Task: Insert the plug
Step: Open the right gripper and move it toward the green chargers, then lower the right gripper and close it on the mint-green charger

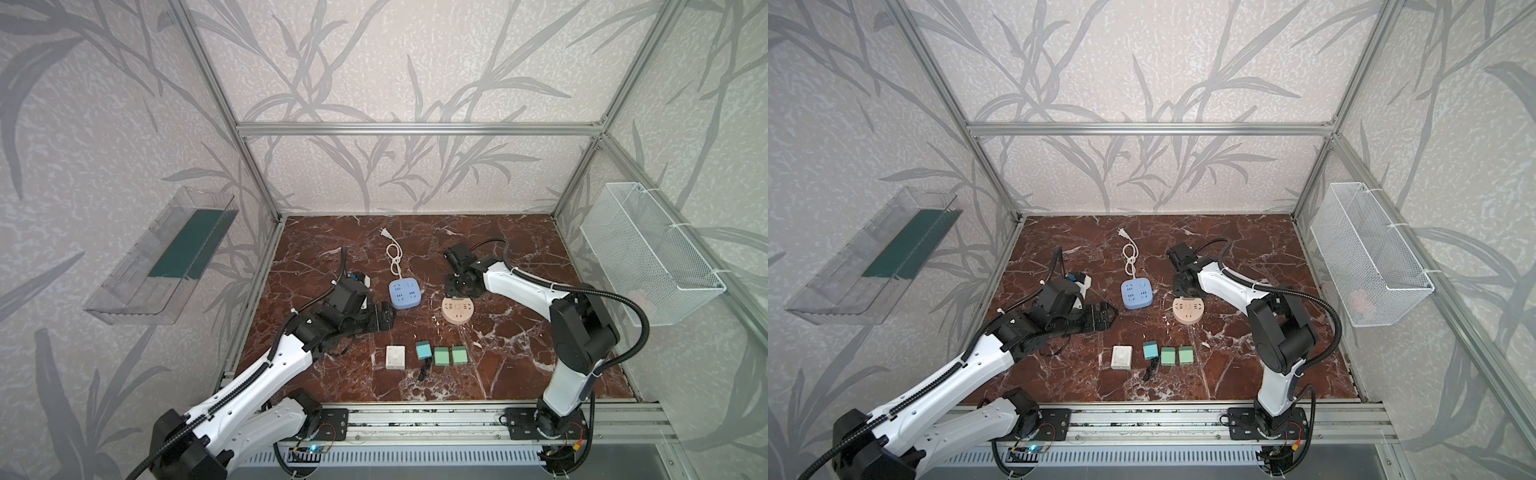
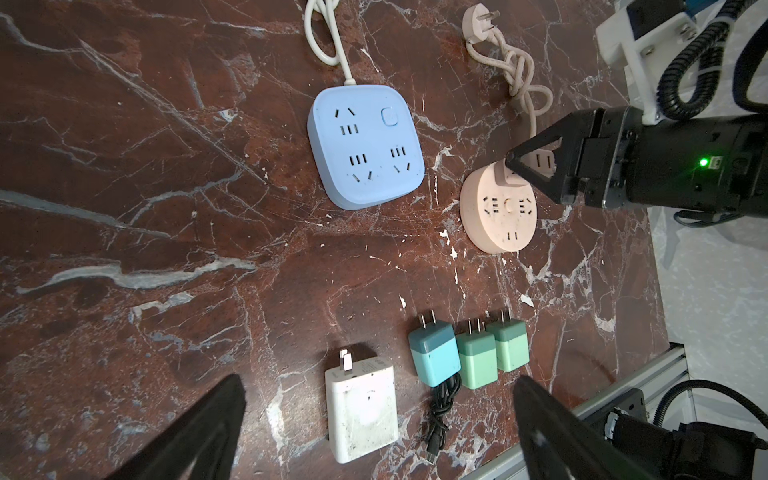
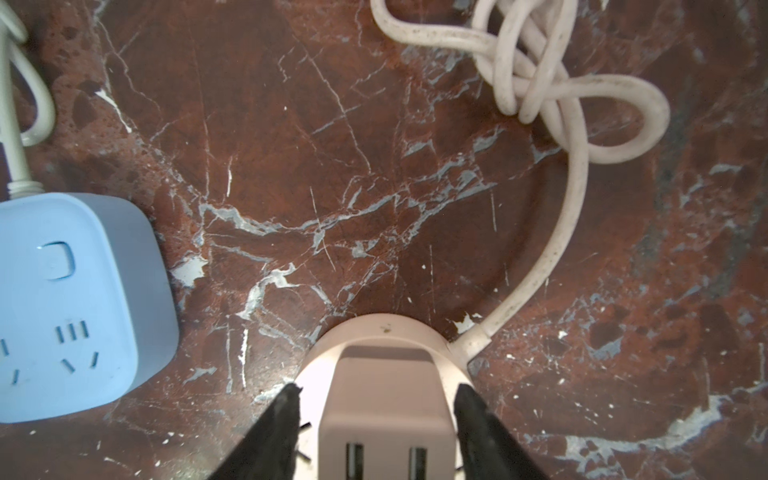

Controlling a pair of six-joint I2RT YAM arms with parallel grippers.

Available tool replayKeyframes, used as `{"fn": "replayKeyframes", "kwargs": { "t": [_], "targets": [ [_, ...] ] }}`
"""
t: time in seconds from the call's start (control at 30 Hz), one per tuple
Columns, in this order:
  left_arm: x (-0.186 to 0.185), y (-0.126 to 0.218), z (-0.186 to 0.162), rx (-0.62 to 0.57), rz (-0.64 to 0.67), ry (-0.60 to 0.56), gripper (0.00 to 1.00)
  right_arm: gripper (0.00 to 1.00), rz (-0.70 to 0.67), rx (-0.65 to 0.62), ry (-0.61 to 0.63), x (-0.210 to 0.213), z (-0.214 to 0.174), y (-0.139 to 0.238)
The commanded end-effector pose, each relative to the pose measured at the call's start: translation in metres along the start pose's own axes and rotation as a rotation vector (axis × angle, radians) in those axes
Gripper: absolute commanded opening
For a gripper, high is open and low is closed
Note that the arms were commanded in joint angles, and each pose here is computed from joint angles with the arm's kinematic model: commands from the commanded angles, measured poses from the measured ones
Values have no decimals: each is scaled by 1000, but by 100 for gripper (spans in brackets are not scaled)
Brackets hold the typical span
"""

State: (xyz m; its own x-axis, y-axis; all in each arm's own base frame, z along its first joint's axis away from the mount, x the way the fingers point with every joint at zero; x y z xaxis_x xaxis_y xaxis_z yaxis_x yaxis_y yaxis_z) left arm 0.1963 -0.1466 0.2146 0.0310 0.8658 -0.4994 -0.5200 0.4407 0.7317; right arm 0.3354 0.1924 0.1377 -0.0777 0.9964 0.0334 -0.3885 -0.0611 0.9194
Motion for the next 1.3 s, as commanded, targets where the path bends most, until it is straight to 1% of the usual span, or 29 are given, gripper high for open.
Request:
{"fn": "replayKeyframes", "kwargs": {
  "t": [0.0, 0.13, 0.23, 0.33, 0.53, 0.7, 0.83, 1.0, 1.1, 1.27],
  "targets": [
    [-7, 5, 7, -20, -12, -19, 97, 64, 38, -60, -4, 3, 14, 22],
    [-8, 7, 7, -22, -16, -21, 98, 64, 37, -76, -4, -1, 12, 34],
    [-8, 8, 8, -23, -11, -29, 98, 64, 39, -121, -3, -7, 8, 56],
    [-8, 7, 9, -21, -10, -35, 98, 62, 51, -127, 12, -12, -2, 75],
    [-9, 10, 9, -17, -15, -40, 99, 56, 59, -65, 83, -17, -51, 107],
    [-10, 8, 7, -5, -29, -33, 99, 55, 52, -24, 114, -13, -96, 129],
    [-12, 4, 6, 10, -36, -36, 99, 55, 52, 23, 116, -7, -127, 126],
    [-13, 0, 5, 23, -55, -35, 99, 60, 60, 100, 111, -3, -156, 102],
    [-13, -1, 4, 26, -61, -29, 99, 59, 70, 132, 97, -1, -166, 87],
    [-12, -1, 3, 28, -62, -22, 99, 56, 96, 150, 87, 6, -171, 74]
  ]
}}
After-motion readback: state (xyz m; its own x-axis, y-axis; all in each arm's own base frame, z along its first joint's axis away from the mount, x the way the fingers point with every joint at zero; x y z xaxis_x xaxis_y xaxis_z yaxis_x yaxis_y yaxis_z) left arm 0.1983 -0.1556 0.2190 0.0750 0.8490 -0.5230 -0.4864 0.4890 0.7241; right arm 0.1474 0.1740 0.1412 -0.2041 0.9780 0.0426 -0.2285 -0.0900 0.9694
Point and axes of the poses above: each gripper's point midway between its finger pads, its own y axis back along the fingers, its own x axis along the line the jaws close on, z = x × y, the point moved 7 cm from there along y, back along the fingers, and after that the axes turned 5 degrees about y, right-handed, at the moved point
